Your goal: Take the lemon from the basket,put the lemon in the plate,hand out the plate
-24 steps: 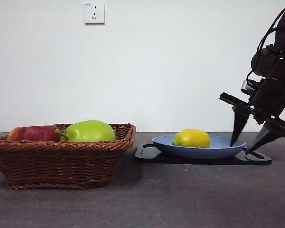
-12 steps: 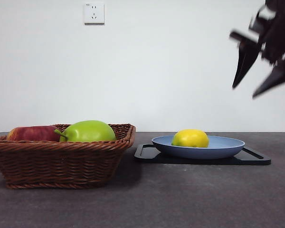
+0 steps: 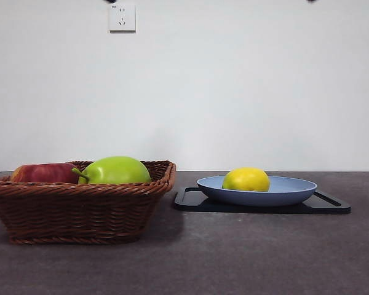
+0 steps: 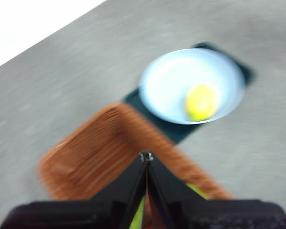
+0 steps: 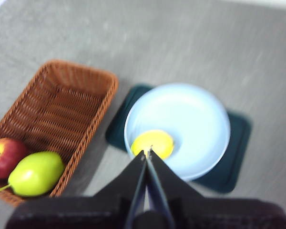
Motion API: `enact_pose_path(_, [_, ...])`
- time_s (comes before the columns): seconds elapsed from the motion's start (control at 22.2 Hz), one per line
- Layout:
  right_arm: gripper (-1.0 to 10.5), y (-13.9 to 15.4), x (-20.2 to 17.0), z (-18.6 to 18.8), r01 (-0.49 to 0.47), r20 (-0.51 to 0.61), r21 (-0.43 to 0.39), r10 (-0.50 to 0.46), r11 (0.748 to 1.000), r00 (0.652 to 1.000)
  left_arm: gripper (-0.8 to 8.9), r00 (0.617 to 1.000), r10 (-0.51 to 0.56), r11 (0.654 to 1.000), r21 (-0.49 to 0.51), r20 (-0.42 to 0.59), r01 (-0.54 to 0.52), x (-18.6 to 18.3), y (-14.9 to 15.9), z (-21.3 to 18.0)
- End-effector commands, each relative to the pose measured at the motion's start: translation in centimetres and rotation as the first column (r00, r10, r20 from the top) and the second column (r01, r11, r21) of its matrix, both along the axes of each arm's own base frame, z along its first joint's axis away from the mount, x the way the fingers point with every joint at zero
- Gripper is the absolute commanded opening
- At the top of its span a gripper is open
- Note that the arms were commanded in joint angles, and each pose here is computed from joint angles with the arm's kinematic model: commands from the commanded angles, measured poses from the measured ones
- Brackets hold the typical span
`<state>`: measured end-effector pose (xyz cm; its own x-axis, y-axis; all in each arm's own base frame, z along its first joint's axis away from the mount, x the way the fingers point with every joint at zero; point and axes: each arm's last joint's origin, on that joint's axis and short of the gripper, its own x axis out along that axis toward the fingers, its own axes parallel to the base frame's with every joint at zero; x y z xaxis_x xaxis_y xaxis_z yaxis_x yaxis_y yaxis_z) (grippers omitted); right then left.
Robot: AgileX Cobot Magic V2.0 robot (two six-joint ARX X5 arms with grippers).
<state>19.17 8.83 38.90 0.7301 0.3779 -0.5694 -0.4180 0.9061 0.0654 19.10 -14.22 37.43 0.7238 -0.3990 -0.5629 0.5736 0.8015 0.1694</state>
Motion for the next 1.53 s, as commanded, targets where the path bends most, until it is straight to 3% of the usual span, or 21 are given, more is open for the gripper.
enact_pose_path(0.05, [0.0, 0.4, -1.6, 0.6, 0.009, 0.103, -0.033, -0.006, 0.999, 0.995, 0.06, 1.000, 0.018, 1.000, -0.002, 0.009, -0.018, 0.6, 1.1, -0.1])
enact_pose_path(0.36, [0.0, -1.0, -6.5, -2.7, 0.048, 0.358, 0.055, -0.065, 0.997, 0.931, 0.06, 0.985, 0.109, 0.982, -0.166, 0.137, -0.086, -2.4, 5.4, -3.4])
enact_pose_path(0.63, [0.0, -3.1, -9.4, -9.1, 0.073, 0.497, 0.159, -0.143, 0.985, 0.856, 0.06, 0.958, 0.187, 0.927, -0.362, 0.218, -0.099, -7.5, 8.2, -8.7])
enact_pose_path(0.86, [0.0, -3.3, -9.6, -10.5, 0.099, 0.465, 0.136, -0.152, 0.986, 0.872, 0.08, 0.966, 0.224, 0.891, -0.429, 0.131, -0.148, -8.8, 8.9, -10.0])
enact_pose_path(1.53, [0.0, -3.6, -9.5, -10.4, 0.184, 0.475, 0.132, -0.225, 0.974, 0.851, 0.08, 0.965, 0.229, 0.891, -0.427, 0.131, -0.154, -8.8, 8.9, -10.2])
